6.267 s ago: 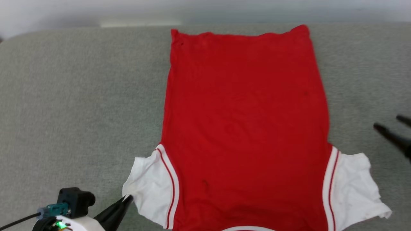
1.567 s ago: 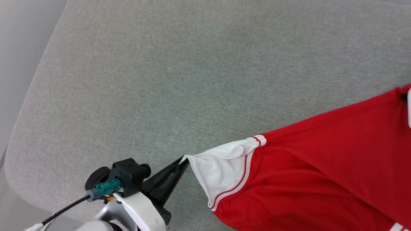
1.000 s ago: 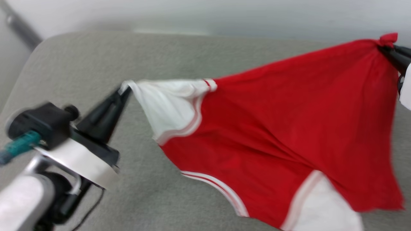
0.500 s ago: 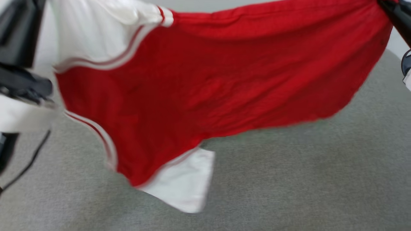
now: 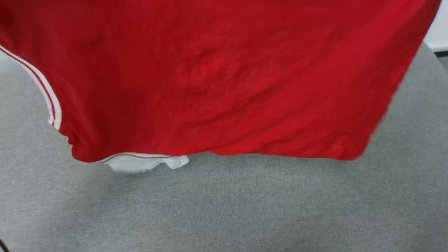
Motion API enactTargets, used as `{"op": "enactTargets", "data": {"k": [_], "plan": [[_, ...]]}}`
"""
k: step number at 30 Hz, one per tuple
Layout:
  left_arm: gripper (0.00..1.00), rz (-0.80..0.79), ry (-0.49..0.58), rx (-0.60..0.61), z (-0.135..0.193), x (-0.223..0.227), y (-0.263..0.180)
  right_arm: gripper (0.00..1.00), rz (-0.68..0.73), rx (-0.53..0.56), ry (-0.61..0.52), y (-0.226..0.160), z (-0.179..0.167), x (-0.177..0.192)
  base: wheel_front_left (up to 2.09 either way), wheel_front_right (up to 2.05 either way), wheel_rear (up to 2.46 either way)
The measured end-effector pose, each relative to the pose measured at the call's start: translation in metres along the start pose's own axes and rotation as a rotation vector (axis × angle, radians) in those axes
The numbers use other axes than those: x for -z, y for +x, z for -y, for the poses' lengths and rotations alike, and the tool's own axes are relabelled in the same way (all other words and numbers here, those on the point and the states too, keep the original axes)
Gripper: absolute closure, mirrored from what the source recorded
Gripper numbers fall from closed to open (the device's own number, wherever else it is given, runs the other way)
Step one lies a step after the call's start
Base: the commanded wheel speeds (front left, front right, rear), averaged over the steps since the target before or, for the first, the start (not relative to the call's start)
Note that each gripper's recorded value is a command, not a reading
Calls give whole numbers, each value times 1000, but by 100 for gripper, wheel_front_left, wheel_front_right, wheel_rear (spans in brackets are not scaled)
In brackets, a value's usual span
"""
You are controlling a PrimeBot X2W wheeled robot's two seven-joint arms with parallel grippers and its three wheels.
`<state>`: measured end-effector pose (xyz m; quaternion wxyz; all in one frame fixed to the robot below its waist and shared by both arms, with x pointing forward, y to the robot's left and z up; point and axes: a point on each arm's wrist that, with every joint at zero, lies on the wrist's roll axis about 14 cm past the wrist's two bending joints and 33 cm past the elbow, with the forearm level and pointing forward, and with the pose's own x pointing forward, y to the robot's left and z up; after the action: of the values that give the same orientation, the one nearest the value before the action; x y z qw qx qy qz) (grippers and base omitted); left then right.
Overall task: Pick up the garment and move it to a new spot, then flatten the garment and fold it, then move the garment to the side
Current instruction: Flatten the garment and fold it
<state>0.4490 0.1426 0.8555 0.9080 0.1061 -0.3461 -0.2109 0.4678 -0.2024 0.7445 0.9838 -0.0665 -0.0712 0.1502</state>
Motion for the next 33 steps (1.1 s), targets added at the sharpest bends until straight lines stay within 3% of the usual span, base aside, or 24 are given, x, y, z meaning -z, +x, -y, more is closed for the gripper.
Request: {"op": "enactTargets", "data": {"k": [8,20,28,33], "plan": [[100,0,40,-15,-24,42,45,100,17,47,-48,40,24,9,0,0,0],[100,31,55,-142,-85,125,119,100,48,117,-176,149,64,42,0,0,0],[100,29,-25,-203,-94,198,133,100,64,152,-198,208,79,91,0,0,0],[100,-74,-47,-179,-78,262,112,100,21,106,-163,232,58,152,0,0,0]]}}
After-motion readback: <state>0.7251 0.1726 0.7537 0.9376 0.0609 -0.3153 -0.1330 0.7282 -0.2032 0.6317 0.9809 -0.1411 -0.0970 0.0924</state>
